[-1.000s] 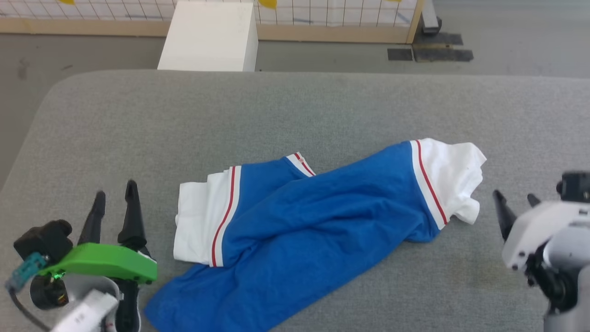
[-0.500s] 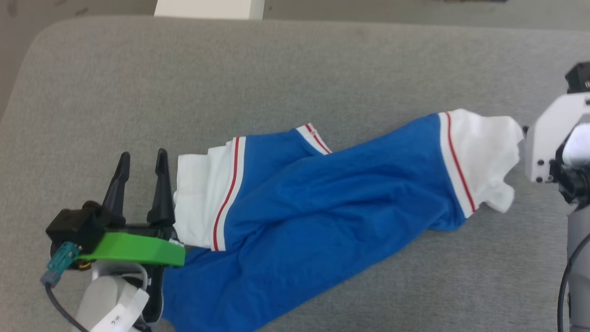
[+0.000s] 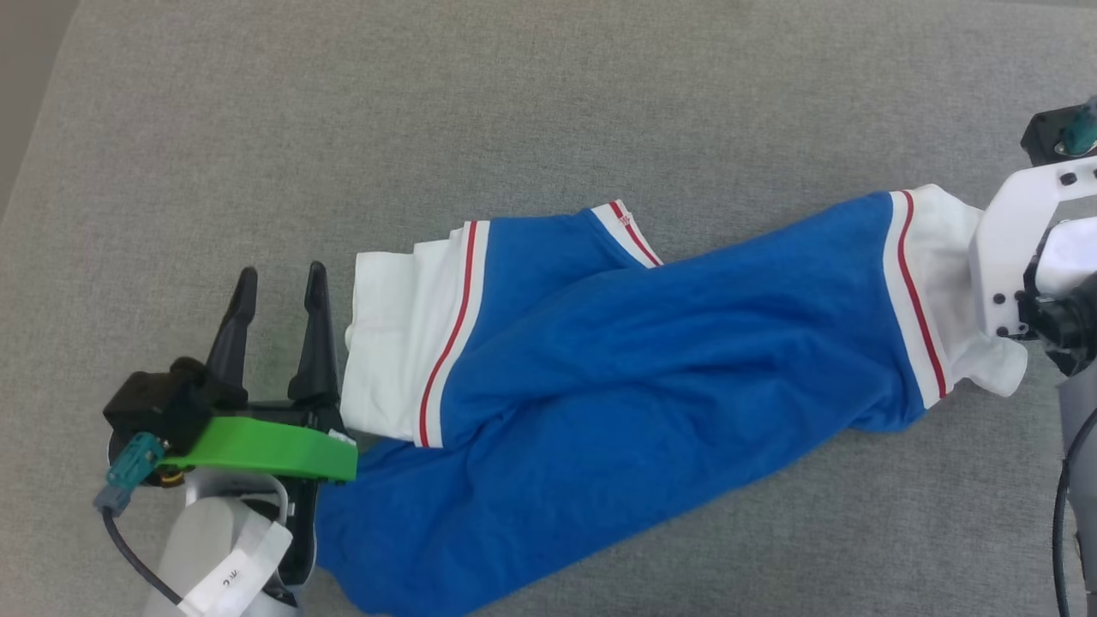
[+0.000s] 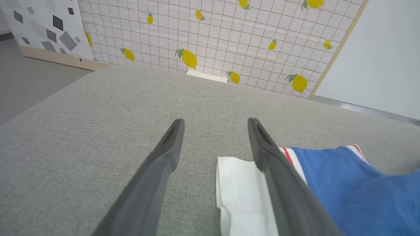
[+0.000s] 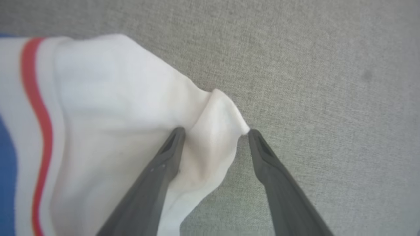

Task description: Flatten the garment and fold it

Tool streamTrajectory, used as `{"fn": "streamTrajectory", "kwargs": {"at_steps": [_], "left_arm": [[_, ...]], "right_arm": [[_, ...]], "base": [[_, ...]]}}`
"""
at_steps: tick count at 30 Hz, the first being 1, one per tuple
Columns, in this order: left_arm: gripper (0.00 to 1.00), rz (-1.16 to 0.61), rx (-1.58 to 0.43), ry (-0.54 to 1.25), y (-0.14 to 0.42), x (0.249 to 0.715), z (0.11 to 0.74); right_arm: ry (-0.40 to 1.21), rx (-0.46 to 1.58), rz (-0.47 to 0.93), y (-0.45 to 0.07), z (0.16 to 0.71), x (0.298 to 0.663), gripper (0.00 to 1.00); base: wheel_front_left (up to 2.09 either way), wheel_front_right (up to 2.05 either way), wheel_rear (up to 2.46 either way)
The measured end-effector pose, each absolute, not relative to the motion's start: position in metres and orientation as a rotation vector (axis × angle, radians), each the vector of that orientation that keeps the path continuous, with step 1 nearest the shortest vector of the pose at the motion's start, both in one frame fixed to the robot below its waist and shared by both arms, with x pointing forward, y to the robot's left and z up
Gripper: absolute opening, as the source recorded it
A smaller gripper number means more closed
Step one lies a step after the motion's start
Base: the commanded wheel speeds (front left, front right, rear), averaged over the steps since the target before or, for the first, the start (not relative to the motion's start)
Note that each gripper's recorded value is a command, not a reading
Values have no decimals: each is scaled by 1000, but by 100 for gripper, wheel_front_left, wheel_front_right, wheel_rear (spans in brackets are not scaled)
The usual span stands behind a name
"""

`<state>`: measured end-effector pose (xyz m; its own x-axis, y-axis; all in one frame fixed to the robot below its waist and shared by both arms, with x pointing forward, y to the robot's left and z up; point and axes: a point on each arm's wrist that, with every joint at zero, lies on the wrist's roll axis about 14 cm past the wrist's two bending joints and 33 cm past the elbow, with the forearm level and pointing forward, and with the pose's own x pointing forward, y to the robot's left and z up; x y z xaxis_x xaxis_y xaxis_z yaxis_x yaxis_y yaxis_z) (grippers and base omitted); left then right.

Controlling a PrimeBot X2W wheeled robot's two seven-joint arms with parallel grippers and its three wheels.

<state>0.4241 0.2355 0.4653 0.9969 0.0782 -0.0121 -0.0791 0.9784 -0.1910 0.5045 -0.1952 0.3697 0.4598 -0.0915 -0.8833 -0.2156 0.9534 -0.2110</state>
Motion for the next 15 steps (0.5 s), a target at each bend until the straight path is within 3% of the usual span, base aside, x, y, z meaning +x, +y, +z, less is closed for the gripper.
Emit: {"fn": "streamTrajectory", "kwargs": {"at_steps": [1, 8, 15], "left_arm": [[100, 80, -194, 14, 235, 423, 462], [100, 3, -182, 206, 224, 438, 444], [100, -66, -90, 682, 220, 453, 408]], "right_arm": [[1111, -305, 80, -196, 370, 502, 0], [1078, -275, 97, -194, 386, 496, 0], [991, -274, 144, -182, 403, 500, 0]], "base": [[0, 0, 0], [0, 0, 0], [0, 0, 0]]}}
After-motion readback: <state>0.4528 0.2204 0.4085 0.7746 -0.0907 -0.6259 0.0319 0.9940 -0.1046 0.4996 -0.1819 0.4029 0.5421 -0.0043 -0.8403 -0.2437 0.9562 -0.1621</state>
